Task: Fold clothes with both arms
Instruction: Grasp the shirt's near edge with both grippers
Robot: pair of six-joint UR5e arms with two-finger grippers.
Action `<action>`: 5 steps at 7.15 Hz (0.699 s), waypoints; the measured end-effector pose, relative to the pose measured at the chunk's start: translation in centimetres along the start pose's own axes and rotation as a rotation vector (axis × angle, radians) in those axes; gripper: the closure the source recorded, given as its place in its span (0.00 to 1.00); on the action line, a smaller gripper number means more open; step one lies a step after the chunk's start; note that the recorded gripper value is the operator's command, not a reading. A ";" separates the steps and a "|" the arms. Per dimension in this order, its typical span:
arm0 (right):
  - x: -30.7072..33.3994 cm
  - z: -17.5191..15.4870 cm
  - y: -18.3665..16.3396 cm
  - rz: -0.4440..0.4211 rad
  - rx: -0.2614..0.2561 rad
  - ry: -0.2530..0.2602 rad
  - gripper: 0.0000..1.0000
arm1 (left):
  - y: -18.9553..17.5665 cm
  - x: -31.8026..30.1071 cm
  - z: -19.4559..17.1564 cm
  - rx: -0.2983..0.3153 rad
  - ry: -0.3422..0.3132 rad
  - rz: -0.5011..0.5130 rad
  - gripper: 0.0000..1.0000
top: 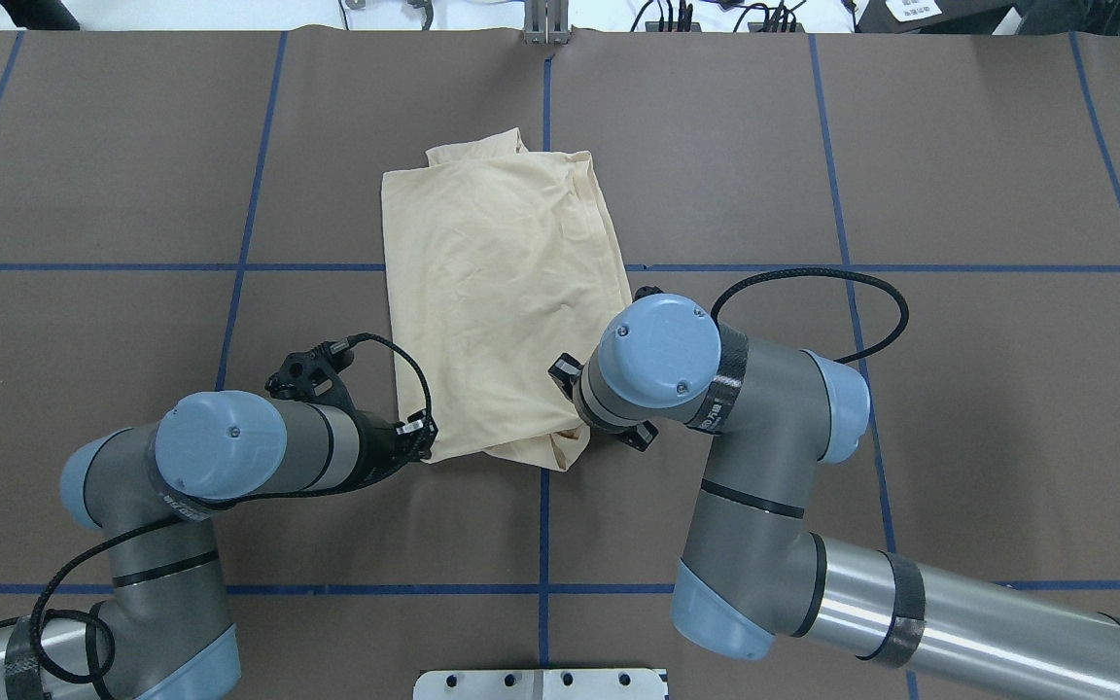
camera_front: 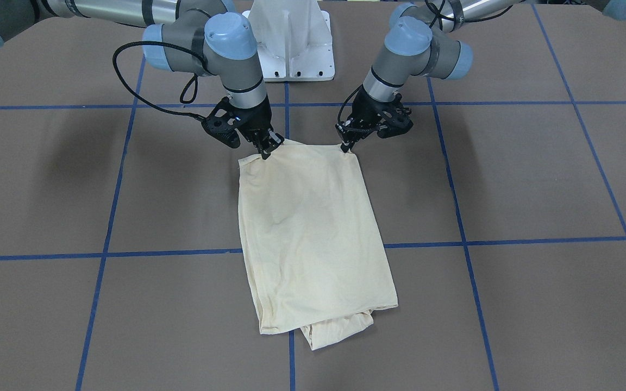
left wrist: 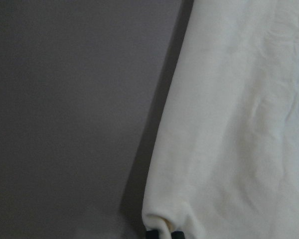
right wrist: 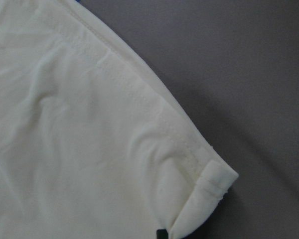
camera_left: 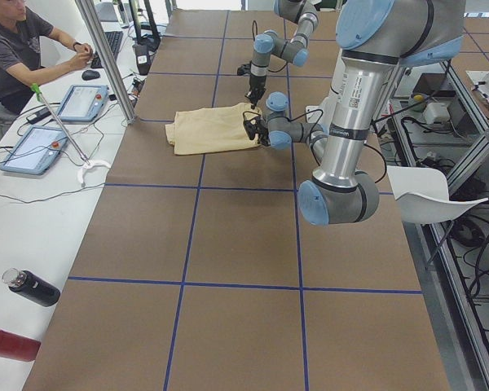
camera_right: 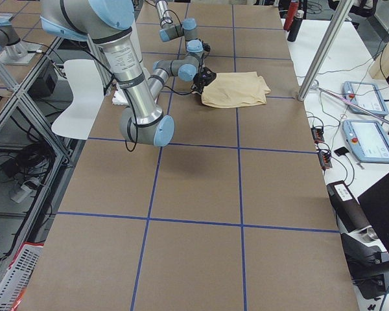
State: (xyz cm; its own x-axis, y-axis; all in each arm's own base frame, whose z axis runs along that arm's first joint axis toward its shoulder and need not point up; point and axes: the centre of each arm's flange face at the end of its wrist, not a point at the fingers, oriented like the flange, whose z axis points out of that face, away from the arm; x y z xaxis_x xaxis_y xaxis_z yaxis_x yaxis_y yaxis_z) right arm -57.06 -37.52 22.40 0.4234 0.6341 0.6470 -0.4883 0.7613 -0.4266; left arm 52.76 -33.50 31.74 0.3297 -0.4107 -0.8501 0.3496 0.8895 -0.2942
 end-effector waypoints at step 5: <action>3.2 0.1 3.1 -0.015 -0.041 0.022 1.00 | 3.1 0.9 -1.9 -0.053 0.037 0.033 1.00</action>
State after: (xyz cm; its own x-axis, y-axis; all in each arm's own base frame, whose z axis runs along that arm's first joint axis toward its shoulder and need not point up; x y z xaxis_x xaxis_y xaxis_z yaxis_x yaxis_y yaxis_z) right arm -57.28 -33.19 23.19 0.4476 0.6248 0.6398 -0.4498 0.7756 -0.4428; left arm 52.43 -30.77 29.19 0.3075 -0.3742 -0.8749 0.2914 0.9123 -0.2877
